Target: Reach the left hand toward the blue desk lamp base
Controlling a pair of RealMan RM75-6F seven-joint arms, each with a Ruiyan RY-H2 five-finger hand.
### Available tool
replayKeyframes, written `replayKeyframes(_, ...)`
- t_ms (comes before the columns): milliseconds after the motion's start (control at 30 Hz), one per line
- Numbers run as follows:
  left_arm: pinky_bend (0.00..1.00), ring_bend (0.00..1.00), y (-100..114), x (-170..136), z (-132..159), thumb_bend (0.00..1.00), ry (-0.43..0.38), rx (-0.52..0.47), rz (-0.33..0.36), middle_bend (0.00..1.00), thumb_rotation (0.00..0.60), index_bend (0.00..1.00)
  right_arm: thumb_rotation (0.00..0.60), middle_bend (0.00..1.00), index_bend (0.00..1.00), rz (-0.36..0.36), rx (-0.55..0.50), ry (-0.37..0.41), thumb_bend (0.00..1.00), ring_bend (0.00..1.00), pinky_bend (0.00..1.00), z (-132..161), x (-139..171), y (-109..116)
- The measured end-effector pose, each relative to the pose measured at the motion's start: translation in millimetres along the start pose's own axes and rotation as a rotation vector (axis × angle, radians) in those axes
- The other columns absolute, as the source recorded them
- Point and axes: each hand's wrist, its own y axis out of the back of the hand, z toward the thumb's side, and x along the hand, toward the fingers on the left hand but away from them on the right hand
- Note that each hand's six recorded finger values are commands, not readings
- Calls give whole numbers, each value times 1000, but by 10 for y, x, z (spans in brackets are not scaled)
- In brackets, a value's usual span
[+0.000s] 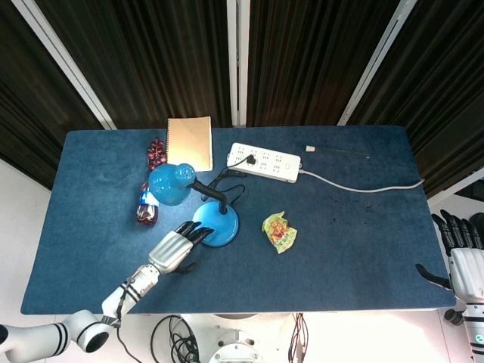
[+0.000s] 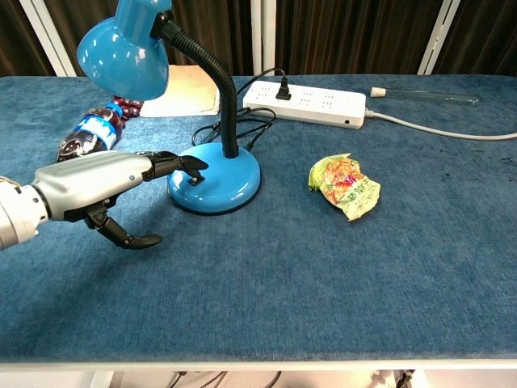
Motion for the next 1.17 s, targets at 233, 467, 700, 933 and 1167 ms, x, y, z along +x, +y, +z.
replayKeyframes(233, 80, 0, -26, 27, -16, 305, 8, 1, -12, 98, 600, 28, 600, 0, 0, -2, -2, -5, 85, 0, 0, -20, 5, 4)
replayKeyframes(467, 79, 0, 63, -30, -20, 305, 8, 1, 25, 83, 600, 29, 600, 0, 0, -6, -4, -3, 84, 0, 0, -14, 1, 14)
replayKeyframes(700, 85, 0, 285, -451, -208, 305, 64, 25, 80, 82, 600, 29, 600, 0, 0, 1, -3, 6, 85, 0, 0, 18, -16, -8)
replayKeyframes(933, 92, 0, 656, -1239, -777, 294, 270, 100, 174, 82, 600, 40, 600, 0, 0, 15, -4, 35, 85, 0, 0, 120, -33, -58)
replayKeyframes(1167, 82, 0, 1019, -1704, -1256, 83, 429, 163, 337, 24, 600, 53, 600, 0, 0, 21, 0, 52, 85, 0, 0, 200, -38, -96)
